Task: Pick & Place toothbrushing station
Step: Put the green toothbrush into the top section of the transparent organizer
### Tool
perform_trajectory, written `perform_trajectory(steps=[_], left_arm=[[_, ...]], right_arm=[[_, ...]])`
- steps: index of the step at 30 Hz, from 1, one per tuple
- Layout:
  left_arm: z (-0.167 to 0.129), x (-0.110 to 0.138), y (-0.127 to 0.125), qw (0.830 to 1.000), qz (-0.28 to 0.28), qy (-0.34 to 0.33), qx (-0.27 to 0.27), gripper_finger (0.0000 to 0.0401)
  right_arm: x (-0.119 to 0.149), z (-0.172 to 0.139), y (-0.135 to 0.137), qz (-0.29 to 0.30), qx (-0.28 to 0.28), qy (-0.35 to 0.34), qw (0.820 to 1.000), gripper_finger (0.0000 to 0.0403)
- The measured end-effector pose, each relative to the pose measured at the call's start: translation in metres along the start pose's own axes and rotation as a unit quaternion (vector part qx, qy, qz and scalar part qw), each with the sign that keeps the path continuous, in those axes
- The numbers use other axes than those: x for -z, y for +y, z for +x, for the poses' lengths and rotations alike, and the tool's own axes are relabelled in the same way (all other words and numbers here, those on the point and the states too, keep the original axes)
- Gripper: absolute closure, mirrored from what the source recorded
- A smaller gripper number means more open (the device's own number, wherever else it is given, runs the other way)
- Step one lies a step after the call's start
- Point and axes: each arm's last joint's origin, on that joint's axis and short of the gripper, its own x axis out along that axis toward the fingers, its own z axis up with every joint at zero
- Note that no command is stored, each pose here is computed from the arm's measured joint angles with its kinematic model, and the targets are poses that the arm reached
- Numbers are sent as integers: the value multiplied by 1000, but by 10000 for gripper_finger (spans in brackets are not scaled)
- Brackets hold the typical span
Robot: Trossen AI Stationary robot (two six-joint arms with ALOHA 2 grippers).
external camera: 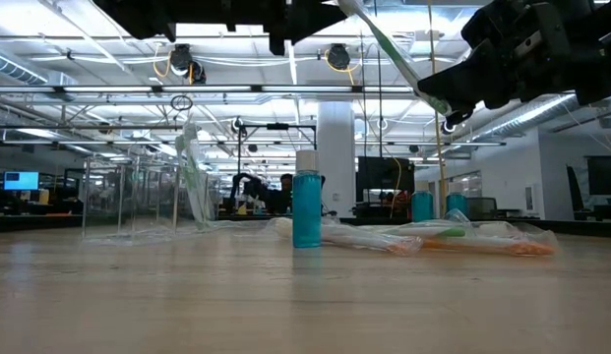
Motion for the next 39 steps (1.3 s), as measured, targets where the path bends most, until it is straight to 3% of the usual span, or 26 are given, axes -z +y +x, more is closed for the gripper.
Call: perform_trajectory(steps=[16,39], left_arm=[[0,0,0,1000,1,1,7,282],[0,1,0,1000,7,1,5,291]], right_arm=[[1,0,0,0,0,4,1000,380],[1,0,0,0,0,4,1000,380]])
